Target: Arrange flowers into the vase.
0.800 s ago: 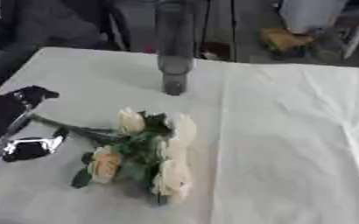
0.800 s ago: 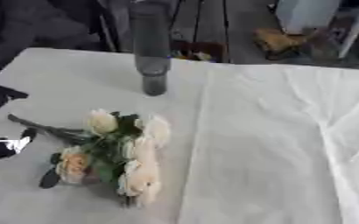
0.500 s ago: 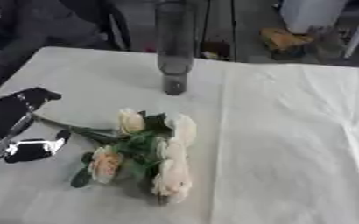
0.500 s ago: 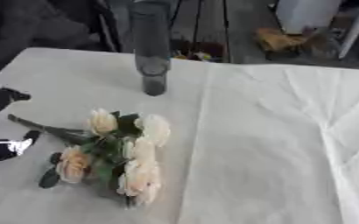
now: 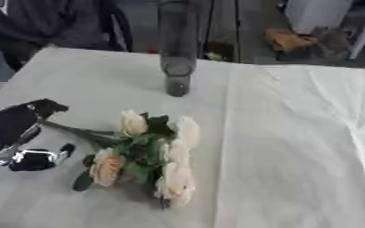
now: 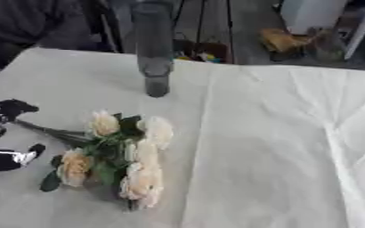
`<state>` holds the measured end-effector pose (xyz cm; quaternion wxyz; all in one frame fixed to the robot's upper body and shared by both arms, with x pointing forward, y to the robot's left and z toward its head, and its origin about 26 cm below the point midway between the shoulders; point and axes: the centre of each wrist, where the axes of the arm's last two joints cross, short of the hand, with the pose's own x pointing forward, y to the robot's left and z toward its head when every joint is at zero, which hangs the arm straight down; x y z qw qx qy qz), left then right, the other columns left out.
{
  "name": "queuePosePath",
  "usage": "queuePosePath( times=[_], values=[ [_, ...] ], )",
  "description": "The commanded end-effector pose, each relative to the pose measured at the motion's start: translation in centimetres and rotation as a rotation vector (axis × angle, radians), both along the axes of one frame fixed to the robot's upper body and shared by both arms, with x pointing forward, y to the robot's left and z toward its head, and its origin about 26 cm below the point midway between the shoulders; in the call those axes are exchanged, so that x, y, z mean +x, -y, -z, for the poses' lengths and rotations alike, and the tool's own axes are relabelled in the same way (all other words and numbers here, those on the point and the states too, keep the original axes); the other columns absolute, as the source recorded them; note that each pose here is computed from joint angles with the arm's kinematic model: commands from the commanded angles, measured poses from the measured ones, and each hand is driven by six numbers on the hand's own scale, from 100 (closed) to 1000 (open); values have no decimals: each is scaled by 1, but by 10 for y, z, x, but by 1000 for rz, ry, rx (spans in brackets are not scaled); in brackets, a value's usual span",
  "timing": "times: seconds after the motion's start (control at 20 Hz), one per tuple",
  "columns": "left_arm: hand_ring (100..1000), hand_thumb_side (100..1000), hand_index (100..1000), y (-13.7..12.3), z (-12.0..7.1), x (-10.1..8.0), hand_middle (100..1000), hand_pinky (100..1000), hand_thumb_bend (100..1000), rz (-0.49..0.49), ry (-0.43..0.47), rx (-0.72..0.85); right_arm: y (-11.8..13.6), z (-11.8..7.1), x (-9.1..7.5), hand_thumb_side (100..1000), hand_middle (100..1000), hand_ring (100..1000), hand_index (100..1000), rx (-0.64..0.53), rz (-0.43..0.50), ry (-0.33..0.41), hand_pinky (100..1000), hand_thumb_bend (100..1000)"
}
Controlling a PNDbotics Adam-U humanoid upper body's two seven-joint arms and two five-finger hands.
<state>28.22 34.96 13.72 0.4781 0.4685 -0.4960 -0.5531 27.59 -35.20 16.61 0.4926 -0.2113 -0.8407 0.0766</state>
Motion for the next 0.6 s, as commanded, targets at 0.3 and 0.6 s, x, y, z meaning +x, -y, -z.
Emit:
queuePosePath(
  times=[0.3, 0.6],
  values=[
    [816, 346, 902, -3, -3, 14, 807, 772, 410, -11, -39, 50, 2, -7, 1, 842, 694, 765, 851, -11, -4, 15, 803, 100],
    [820, 341, 904, 2, -3, 25, 809, 784, 410, 3, -45, 72, 2, -6, 1, 842, 694, 765, 852, -11, -5, 13, 803, 100]
  ],
)
